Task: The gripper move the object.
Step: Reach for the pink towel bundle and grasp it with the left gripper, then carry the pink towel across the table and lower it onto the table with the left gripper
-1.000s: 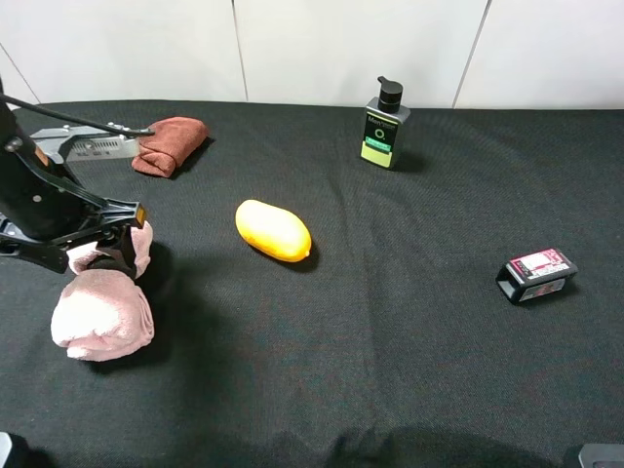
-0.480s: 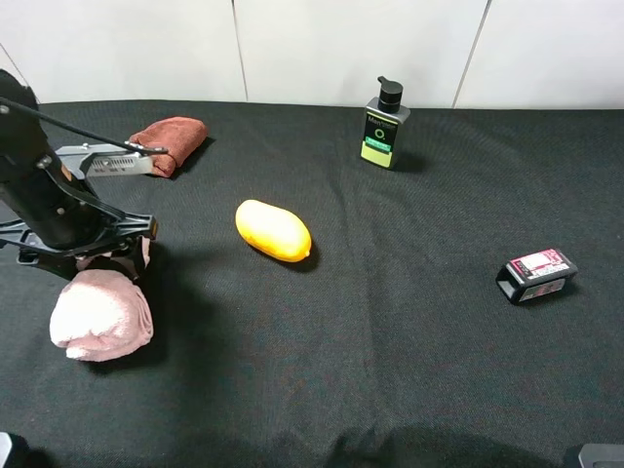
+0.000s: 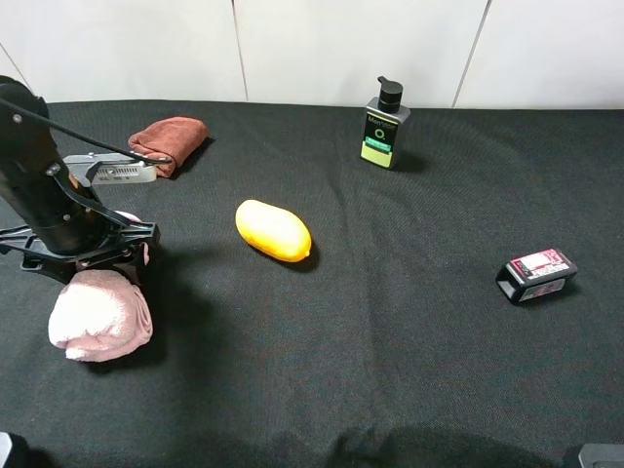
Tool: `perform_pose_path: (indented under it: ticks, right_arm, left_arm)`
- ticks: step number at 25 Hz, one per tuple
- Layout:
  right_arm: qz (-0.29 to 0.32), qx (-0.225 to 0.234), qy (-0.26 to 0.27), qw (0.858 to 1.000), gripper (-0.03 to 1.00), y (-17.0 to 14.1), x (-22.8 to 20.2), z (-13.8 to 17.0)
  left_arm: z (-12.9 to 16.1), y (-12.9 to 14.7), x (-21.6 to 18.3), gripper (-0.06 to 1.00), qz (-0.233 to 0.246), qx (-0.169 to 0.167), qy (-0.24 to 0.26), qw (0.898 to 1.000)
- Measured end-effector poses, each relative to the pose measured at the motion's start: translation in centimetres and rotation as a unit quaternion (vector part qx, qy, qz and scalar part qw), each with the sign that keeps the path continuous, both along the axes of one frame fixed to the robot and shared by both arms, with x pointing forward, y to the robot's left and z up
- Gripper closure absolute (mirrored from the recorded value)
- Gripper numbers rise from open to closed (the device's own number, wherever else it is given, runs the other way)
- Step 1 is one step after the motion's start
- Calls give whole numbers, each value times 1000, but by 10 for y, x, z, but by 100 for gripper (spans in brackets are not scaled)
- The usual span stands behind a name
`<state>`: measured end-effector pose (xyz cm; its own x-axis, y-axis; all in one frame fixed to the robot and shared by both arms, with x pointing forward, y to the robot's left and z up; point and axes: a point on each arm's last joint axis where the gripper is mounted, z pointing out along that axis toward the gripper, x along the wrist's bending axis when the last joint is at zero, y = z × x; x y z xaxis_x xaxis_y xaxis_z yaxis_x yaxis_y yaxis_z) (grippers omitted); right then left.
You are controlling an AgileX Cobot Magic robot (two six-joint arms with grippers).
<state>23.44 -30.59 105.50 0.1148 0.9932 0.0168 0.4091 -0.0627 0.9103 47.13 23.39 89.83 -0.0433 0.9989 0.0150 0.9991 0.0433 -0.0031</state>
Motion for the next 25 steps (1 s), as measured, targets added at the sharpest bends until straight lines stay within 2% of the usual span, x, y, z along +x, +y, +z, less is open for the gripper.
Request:
perform_pose_path:
  ticks: [25]
  right_arm:
    - [0,0,0,1000,34,0,0,0]
  left_arm:
    - [-11,0,2,18,-2,5,11,1000]
